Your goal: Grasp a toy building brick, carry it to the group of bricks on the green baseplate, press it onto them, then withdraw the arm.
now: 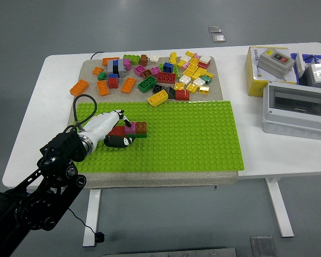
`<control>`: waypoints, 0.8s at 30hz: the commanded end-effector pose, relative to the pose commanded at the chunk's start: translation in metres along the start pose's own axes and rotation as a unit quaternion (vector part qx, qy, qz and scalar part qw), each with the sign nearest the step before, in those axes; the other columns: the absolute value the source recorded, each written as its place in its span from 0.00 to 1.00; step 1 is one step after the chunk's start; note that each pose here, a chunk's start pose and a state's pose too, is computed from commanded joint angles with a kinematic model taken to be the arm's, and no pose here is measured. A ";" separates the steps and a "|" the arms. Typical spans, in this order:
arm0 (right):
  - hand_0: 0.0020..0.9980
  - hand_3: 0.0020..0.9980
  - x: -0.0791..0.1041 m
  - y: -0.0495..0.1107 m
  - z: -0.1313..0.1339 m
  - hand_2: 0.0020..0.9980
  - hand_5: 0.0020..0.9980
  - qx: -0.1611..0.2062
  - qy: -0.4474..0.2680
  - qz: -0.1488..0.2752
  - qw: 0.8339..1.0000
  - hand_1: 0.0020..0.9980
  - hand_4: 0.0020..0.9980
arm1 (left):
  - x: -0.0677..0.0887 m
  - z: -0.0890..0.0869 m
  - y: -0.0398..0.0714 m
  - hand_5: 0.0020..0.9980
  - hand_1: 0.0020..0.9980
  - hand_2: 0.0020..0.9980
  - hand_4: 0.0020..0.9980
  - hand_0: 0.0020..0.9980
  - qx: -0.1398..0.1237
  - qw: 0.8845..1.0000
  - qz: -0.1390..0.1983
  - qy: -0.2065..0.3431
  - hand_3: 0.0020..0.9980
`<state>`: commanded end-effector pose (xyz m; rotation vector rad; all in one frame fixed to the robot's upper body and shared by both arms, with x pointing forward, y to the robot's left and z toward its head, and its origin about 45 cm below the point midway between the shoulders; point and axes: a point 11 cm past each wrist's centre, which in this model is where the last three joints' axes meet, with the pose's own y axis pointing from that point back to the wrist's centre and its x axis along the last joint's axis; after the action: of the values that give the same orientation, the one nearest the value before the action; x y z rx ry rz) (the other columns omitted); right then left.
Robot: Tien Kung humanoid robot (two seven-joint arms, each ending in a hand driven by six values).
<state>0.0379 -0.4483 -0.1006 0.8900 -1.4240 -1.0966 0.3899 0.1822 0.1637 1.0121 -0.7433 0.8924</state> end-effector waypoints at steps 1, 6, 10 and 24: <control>0.70 0.69 0.000 0.000 0.000 0.57 0.88 0.000 0.000 0.000 1.000 0.61 0.37 | 0.000 0.000 0.000 0.40 0.96 0.99 0.75 1.00 0.000 1.000 0.000 0.000 0.64; 0.70 0.69 0.000 0.000 0.000 0.57 0.88 0.000 0.000 0.000 1.000 0.61 0.37 | 0.001 0.001 0.001 0.40 0.96 0.99 0.75 1.00 -0.002 1.000 0.003 0.000 0.64; 0.70 0.69 0.000 0.000 0.001 0.57 0.88 -0.001 -0.001 0.000 1.000 0.61 0.37 | 0.007 0.005 0.003 0.41 0.96 0.99 0.74 1.00 -0.009 1.000 0.012 -0.002 0.64; 0.70 0.69 -0.002 -0.001 0.009 0.57 0.88 -0.007 -0.003 -0.001 1.000 0.61 0.37 | 0.046 0.017 0.033 0.41 0.95 0.97 0.74 1.00 -0.070 0.993 0.089 0.026 0.65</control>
<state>0.0295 -0.4453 -0.1026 0.8795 -1.4200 -1.1107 0.3789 0.1872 0.2214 0.8042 -0.8486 1.0018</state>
